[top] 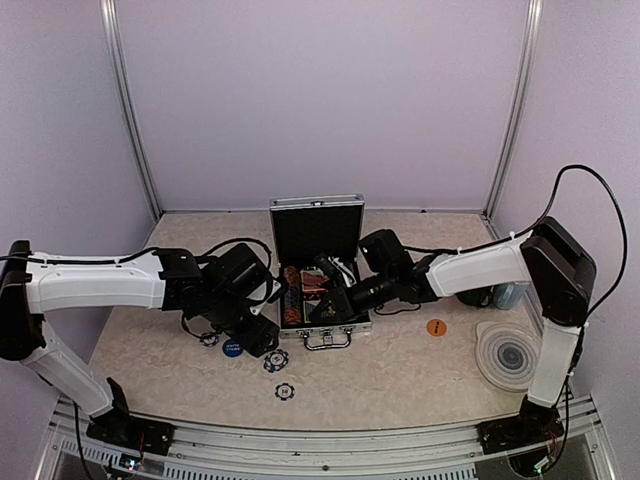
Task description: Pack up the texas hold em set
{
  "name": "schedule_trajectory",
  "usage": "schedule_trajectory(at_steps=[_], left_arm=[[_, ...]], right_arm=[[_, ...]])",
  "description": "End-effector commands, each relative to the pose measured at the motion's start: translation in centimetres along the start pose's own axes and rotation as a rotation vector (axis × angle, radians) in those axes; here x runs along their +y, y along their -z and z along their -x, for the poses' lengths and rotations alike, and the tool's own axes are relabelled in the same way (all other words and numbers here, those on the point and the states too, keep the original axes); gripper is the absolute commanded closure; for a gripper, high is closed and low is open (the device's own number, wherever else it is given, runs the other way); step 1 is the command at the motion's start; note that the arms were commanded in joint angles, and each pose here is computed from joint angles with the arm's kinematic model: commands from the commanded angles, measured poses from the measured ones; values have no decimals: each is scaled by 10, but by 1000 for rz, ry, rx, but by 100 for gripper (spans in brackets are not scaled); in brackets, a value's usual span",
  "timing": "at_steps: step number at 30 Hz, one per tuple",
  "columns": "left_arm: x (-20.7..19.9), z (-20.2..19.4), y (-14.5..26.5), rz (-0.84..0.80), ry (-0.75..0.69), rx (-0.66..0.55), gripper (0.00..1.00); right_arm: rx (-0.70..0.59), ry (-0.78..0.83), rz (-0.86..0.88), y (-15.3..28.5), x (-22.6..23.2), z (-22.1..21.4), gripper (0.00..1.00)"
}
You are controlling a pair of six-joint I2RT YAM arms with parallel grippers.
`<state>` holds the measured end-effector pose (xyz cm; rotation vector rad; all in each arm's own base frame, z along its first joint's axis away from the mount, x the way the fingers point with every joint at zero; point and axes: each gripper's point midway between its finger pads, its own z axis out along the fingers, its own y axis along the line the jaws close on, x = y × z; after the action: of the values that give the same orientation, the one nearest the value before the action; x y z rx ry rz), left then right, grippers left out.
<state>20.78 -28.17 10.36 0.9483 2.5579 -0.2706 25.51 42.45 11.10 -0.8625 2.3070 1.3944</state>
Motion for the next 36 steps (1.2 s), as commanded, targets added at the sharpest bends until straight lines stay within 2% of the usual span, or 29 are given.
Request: schedule_trajectory(at_steps=[1, 5, 11, 13, 22, 36], left_arm=[[-6, -13, -7, -76, 72, 23, 35], [-10, -29, -15, -116, 131, 59, 54], [-3, -36, -24, -117, 181, 90, 92], [-1, -41, -29, -124, 202, 107, 100], [-6, -52, -36, -166, 230, 147, 100], [-11, -60, -50, -186, 235, 193, 100]], right_arm=[[18, 45, 3, 2, 8, -6, 78], [54, 73, -19, -13, 12, -14, 78], [94, 68, -18, -36, 9, -21, 77], [109, 73, -26, -44, 10, -22, 77], [176, 99, -54, -68, 9, -34, 77], [213, 98, -164, -79, -14, -45, 77]])
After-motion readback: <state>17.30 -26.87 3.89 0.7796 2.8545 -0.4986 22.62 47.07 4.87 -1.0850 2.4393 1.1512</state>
